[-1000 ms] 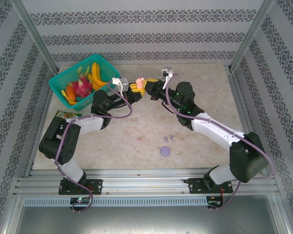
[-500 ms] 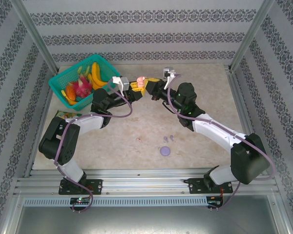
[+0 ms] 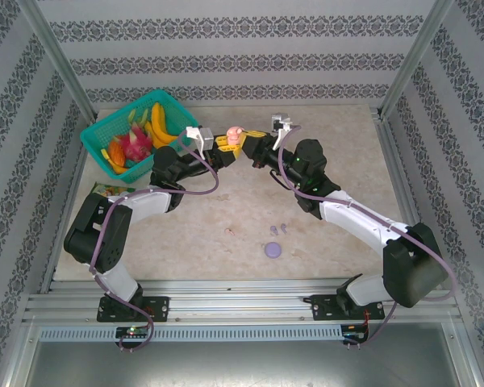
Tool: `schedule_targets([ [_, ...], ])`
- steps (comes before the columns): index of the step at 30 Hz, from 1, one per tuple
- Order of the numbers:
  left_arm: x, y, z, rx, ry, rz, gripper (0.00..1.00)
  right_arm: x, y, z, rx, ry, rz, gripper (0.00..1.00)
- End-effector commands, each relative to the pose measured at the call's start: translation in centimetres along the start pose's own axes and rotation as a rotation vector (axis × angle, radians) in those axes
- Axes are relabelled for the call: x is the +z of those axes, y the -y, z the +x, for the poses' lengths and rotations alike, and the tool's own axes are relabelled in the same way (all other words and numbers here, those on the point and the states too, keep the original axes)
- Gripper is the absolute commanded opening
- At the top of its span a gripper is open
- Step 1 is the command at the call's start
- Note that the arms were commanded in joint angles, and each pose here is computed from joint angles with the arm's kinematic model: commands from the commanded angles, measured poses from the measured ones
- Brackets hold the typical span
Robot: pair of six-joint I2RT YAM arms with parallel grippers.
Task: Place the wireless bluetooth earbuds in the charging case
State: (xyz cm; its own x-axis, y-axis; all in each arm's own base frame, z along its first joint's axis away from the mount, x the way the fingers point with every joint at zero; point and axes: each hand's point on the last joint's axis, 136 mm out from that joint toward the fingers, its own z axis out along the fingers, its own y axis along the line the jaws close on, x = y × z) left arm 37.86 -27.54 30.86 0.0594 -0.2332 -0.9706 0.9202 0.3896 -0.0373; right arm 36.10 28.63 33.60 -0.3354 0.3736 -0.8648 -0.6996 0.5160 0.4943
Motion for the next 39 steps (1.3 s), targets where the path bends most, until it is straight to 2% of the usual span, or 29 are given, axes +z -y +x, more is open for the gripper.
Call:
schedule_targets([
  [1,0.5,1.8,-4.9,0.122,0.135,0.051,0.0,-0.3,1.4,2.8,0.027,-0.094,0.036,0.21],
  [9,0.5,1.7,-4.7,0.111,0.136,0.048,0.0,-0.2,1.4,1.9,0.022,-0.08,0.035,0.3],
  [15,0.2,1.7,-4.4,0.106,0.134,0.039,0.0,-0.9,1.0,-0.2,0.032,-0.035,0.035,0.5],
  [22,0.0,1.4,-3.7,0.102,0.127,0.018,0.0,-3.7,0.5,-3.5,0.06,0.03,0.051,0.67],
  [27,-0.1,1.1,-3.1,0.095,0.121,0.003,0.0,-5.8,0.2,-4.1,0.085,0.015,0.08,0.7],
  [32,-0.3,0.6,-2.9,0.097,0.122,-0.019,0.0,-7.7,1.5,-1.0,0.142,-0.104,0.173,0.7],
  [39,-1.4,-0.1,-3.1,0.112,0.116,-0.053,0.0,-9.5,4.1,10.4,0.215,-0.467,0.312,0.68],
])
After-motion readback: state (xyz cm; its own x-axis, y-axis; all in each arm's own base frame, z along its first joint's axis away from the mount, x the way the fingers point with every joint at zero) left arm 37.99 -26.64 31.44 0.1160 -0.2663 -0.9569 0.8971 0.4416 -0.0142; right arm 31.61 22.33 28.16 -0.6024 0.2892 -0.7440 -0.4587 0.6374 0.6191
